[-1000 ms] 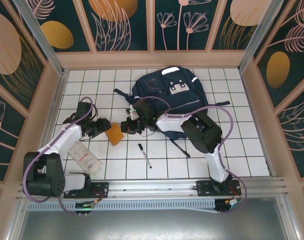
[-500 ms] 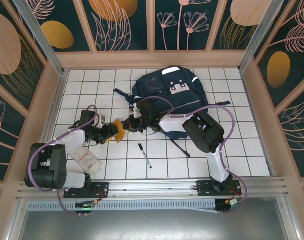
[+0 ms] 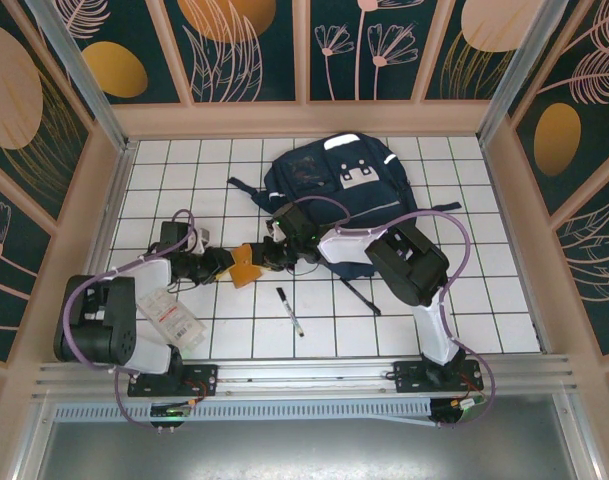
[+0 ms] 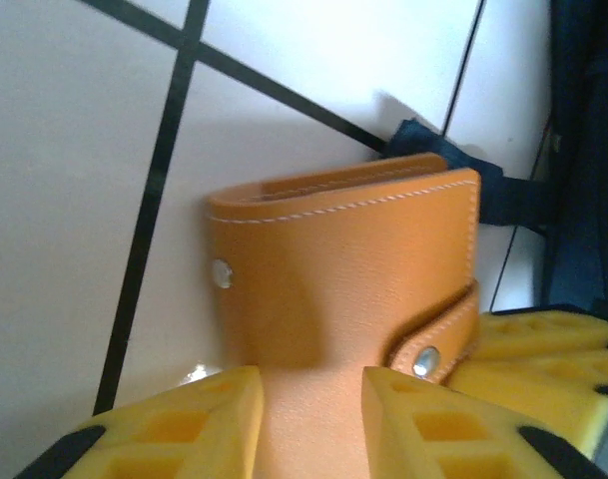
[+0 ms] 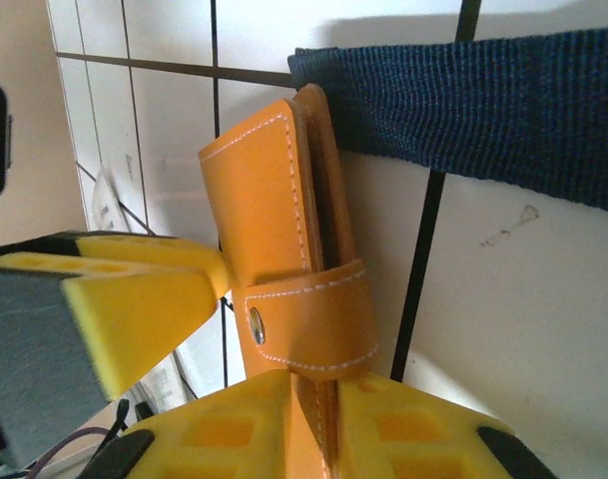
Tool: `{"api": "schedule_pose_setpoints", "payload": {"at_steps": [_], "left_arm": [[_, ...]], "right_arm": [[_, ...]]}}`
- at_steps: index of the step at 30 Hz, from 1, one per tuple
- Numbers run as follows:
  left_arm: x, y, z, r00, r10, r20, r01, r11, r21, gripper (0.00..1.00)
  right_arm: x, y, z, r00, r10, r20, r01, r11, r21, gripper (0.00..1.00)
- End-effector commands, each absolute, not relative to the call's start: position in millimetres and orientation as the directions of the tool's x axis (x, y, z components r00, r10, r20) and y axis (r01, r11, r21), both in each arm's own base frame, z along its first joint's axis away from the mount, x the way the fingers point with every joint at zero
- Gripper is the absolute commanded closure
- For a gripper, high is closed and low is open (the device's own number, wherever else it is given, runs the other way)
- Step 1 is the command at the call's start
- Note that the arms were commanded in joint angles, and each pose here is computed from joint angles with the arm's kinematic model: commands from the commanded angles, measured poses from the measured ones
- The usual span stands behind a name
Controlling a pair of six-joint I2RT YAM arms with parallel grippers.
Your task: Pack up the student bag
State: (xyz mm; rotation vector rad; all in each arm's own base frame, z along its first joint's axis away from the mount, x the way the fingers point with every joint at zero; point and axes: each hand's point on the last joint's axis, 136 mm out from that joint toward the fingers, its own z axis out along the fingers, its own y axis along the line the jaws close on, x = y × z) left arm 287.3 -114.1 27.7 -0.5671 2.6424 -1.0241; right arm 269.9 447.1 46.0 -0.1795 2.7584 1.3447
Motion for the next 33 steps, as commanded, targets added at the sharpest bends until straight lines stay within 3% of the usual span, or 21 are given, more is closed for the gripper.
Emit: {"api": "schedule_pose_setpoints", "payload": {"at_steps": [1,11,19,29,33], "left_arm": [[280,-112,12,-0.901,-0.428,-0.066,-0.28,0.691,-0.666,0.73],[266,-98,-18,-0.907,-0.419,-0.039,-0.325,0.757,-0.566,0.92],[267,-98,-20,-0.91,-0.413,-0.043,-0.317,0.758,-0.57,0.96],[274,-111,-7,-0.926,-0.376,-0.043,-0.264,0.723,-0.638,1.0],[282,-121,16,-0.937,-0.342,-0.071,-0.202,0.695,-0.69,0.98]], "right_arm": [[267,450,47,-0.983,-0.123,-0.137,-0.184,0.619,0.764,0.75],[289,426,29,-0.979,-0.096,-0.177,-0.191,0.727,0.659,0.51],[283,451,17,-0.98,-0.154,-0.129,-0.198,0.635,0.747,0.51],[257,470,39,-0.943,-0.301,-0.143,-0.272,0.448,0.852,0.74],[259,468,58,-0.942,-0.284,-0.179,-0.293,0.435,0.851,0.97]]}}
